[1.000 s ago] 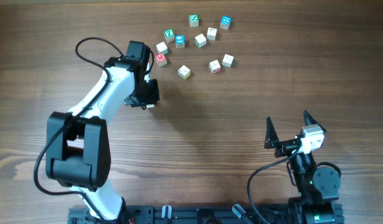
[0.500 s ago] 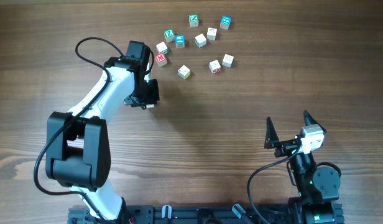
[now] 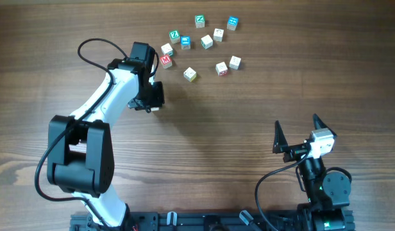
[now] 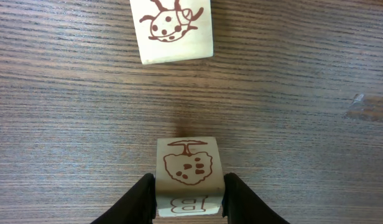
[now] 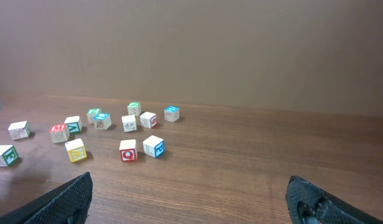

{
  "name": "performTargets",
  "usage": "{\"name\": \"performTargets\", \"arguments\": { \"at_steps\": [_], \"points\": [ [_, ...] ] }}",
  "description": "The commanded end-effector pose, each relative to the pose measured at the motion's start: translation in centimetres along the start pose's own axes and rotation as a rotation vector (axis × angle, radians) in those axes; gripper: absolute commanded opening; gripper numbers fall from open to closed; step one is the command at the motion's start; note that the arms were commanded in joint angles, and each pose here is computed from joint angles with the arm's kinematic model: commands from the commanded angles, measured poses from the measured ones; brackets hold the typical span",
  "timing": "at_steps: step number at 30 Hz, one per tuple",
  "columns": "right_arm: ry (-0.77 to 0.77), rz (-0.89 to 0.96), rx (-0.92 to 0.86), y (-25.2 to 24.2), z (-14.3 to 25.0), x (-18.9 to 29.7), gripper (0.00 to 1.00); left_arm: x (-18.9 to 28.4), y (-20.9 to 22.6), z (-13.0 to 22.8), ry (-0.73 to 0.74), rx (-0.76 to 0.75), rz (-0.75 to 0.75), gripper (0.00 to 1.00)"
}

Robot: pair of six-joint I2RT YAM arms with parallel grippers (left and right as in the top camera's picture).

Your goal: Form a tower

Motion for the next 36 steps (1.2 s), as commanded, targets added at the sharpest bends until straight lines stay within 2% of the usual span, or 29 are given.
{"name": "performTargets", "arguments": {
  "at_steps": [1,11,14,18,21,24,27,31,36],
  "points": [
    [-0.006,-0.015,0.015,0.1,-0.1,0.0,1.0,-0.4,0.0,0.2,0.008,-0.017,-0.014,0.36],
    [-0.006,-0.014,0.015,0.1,-0.1,0.0,1.0,-0.9,0.1,0.9,0.034,-0.023,-0.017,0.37],
    [-0.006,-0.014,0.015,0.1,-0.1,0.0,1.0,-1.1,0.1,0.9,0.026,-0.032,-0.016,0.35],
    [-0.007,-0.014,0.015,0.1,-0.1,0.0,1.0,-1.1,0.5,0.4,-0.003,-0.032,-0.051,0.5],
    [-0.006,-0.014,0.015,0.1,-0.1,0.0,1.0,-1.1,0.5,0.2,-0.014,-0.032,-0.057,0.55],
    [-0.006,-0.014,0.015,0.1,-0.1,0.0,1.0,-1.1,0.5,0.1,-0.022,-0.032,-0.056,0.52],
    [-0.006,-0.015,0.015,0.1,-0.1,0.0,1.0,-1.5,0.5,0.2,-0.013,-0.032,-0.056,0.41],
    [-0.006,-0.014,0.015,0.1,-0.1,0.0,1.0,-1.9,0.5,0.2,-0.005,-0.032,-0.056,0.32],
    [-0.006,-0.014,0.015,0.1,-0.1,0.0,1.0,-1.9,0.5,0.0,-0.014,-0.032,-0.053,0.38]
  ]
}}
Point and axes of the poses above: each gripper's point midway between its finger pads, its own x axis back along the fingers, its own y axis along the line the jaws close on, z = x × y, the point moved 7 cm from there along x, back along the fingers, and after that the axes turned 12 degrees about -x, right-handed, at the moved point
